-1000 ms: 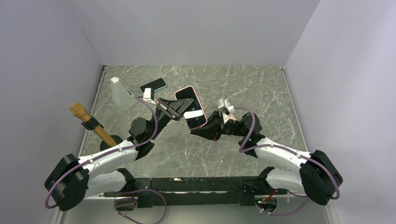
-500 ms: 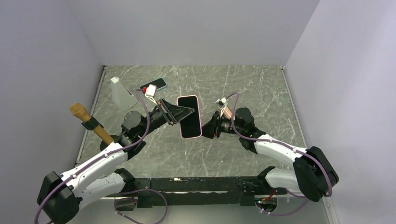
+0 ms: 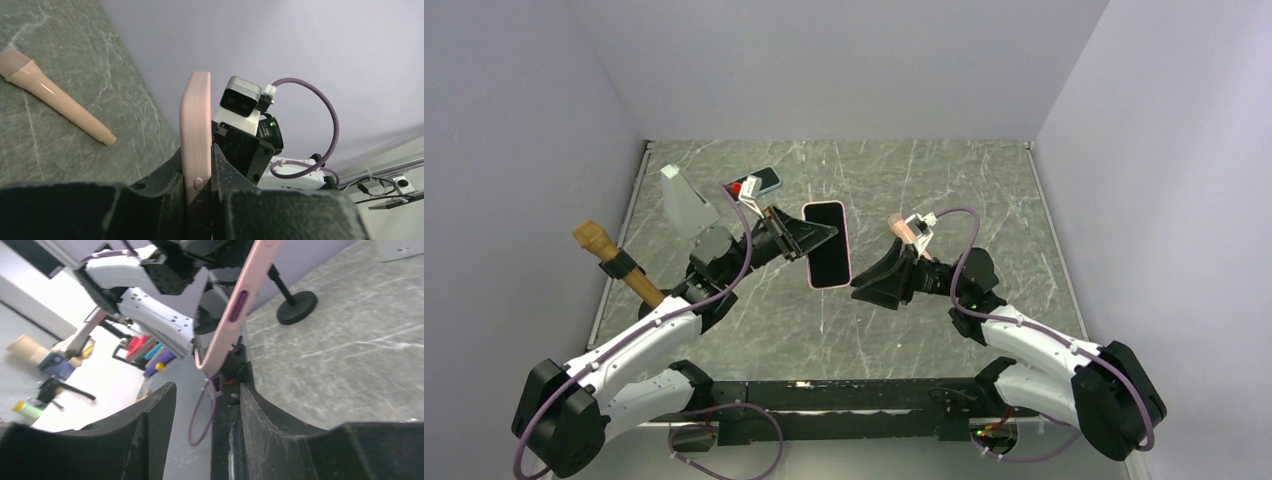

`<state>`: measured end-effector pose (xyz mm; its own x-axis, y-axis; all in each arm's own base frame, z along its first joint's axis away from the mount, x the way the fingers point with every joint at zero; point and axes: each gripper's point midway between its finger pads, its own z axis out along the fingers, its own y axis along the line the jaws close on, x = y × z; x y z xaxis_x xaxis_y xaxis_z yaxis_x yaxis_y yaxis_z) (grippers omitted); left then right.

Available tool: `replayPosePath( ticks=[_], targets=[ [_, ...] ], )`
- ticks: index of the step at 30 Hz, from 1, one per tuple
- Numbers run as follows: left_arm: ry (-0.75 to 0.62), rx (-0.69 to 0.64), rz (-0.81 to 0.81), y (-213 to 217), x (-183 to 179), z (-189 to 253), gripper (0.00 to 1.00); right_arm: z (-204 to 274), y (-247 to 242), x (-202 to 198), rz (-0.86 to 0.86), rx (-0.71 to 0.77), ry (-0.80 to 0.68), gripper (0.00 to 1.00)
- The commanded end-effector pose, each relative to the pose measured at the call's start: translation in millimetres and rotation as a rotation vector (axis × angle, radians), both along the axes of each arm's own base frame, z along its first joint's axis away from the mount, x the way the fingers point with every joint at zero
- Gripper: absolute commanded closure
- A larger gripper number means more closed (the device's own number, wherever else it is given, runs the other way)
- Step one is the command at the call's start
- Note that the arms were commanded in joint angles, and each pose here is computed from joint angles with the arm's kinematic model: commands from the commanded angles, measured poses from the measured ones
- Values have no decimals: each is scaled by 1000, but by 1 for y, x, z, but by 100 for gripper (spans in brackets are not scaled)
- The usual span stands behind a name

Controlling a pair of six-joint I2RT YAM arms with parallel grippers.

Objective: Take the phone out of the phone case
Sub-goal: Remove the phone case from the phone.

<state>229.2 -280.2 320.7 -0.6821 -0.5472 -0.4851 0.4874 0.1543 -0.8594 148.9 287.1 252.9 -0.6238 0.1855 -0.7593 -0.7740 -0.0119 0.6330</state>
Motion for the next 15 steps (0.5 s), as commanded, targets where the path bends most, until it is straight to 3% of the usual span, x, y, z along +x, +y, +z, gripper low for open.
replayPosePath(
  ticks=[1,15],
  targets=[
    [-129,-139,-30,5,-9,53,100,36,-3,-24,120,131,-86,47],
    [-135,-135,-26,8,-13,52,100,51,20,-9,128,129,-87,56]
  ],
)
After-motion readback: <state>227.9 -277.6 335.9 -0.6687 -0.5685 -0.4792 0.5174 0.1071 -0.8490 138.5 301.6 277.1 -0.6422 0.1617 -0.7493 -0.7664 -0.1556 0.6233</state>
